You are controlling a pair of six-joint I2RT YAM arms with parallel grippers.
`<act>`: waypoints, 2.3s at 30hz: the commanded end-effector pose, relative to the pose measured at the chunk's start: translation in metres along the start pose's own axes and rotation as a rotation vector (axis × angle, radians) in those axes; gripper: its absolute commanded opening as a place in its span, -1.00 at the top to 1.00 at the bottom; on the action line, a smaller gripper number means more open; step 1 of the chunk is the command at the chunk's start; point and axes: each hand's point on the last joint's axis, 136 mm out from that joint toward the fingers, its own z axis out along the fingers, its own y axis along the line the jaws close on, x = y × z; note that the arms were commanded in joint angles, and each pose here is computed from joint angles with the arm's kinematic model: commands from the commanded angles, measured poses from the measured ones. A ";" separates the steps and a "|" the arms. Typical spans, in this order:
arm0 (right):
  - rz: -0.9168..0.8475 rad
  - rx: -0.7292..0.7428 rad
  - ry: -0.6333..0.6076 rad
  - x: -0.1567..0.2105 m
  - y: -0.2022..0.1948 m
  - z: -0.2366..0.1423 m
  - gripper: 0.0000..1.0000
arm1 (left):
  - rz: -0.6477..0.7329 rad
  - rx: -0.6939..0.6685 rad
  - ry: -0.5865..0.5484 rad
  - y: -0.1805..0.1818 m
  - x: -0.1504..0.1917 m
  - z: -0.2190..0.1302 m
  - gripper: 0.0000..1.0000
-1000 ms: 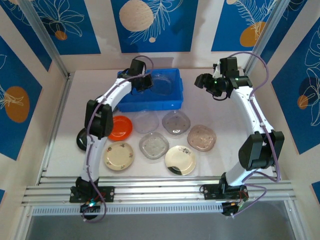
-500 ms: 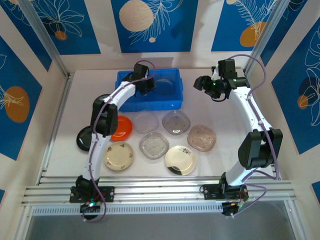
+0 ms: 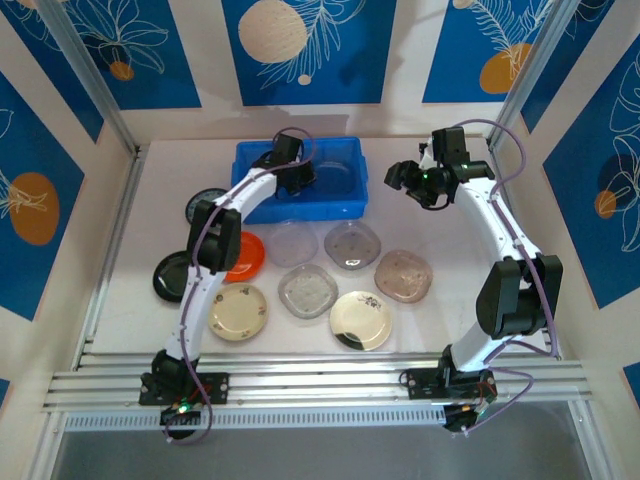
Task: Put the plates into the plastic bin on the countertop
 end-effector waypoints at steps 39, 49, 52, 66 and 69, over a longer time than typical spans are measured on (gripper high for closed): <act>-0.052 0.054 0.190 0.179 -0.033 -0.052 -0.14 | 0.478 -0.019 -0.105 -0.127 0.065 -0.222 -0.99; 0.022 0.063 0.310 0.240 -0.059 -0.040 -0.07 | 0.548 0.011 0.067 -0.089 0.181 -0.266 -0.87; 0.028 0.070 0.323 0.250 -0.065 -0.038 -0.05 | 0.541 0.000 0.129 -0.070 0.212 -0.280 -0.70; 0.013 0.063 0.358 0.254 -0.060 -0.039 0.01 | 0.335 -0.040 0.500 -0.024 0.355 -0.265 -0.05; 0.009 0.047 0.359 0.253 -0.057 -0.039 0.03 | 0.312 -0.026 0.550 -0.022 0.373 -0.258 -0.04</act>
